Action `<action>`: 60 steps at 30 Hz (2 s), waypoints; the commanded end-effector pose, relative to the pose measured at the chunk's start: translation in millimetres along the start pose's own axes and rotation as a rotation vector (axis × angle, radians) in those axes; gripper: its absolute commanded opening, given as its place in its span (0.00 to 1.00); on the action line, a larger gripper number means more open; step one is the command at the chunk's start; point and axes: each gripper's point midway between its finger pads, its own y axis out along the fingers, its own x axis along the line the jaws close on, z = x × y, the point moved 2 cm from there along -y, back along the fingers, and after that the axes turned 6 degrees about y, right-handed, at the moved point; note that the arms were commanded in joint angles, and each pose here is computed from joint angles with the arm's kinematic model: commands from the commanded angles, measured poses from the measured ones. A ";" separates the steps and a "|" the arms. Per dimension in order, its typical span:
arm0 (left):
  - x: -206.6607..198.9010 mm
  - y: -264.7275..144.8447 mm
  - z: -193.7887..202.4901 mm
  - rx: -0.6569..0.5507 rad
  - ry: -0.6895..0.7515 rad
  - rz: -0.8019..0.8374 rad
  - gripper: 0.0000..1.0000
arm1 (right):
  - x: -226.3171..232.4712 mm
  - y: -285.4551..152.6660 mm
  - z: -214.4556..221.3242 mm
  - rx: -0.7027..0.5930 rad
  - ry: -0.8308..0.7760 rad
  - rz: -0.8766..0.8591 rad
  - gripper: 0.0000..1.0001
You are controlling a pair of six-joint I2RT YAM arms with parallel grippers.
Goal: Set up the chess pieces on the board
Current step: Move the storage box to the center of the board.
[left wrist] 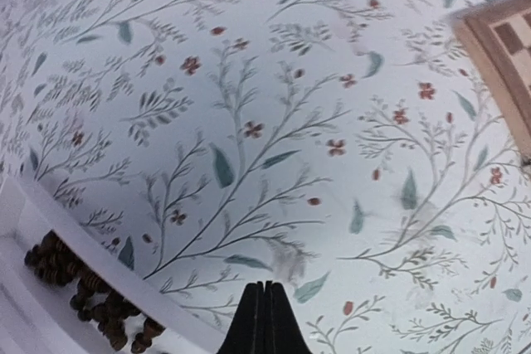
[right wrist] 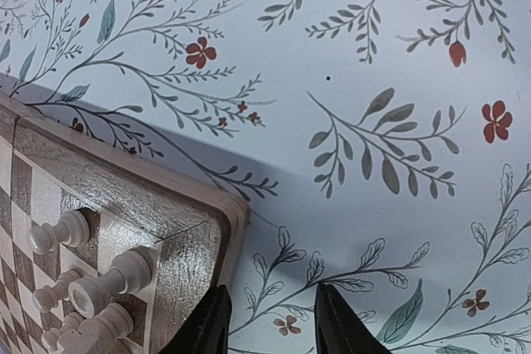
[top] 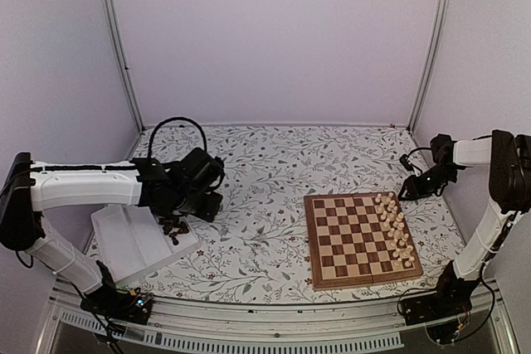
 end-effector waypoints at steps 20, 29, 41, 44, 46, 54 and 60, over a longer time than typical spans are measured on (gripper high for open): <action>46.1 36.6 93.1 0.317 -0.180 -0.018 0.00 | -0.2 -12.2 -3.1 -0.051 -0.032 0.047 0.42; 79.7 -4.7 78.3 0.224 -0.227 -0.211 0.00 | -0.3 -10.9 -1.0 -0.046 -0.030 0.047 0.43; 46.9 19.8 103.0 0.306 -0.197 -0.029 0.00 | -1.6 -7.6 1.1 -0.034 -0.035 0.045 0.45; 31.4 25.4 93.6 0.283 -0.160 0.024 0.00 | -1.4 -6.5 3.2 -0.028 -0.037 0.045 0.46; 20.4 30.0 88.4 0.277 -0.123 0.048 0.00 | -1.4 -5.8 4.2 -0.025 -0.038 0.044 0.46; -19.8 52.9 56.3 0.237 -0.003 0.123 0.00 | -0.1 -2.6 8.2 -0.013 -0.036 0.032 0.48; -61.5 65.8 27.2 0.192 0.079 0.223 0.00 | -0.1 0.5 11.1 -0.001 -0.033 0.025 0.51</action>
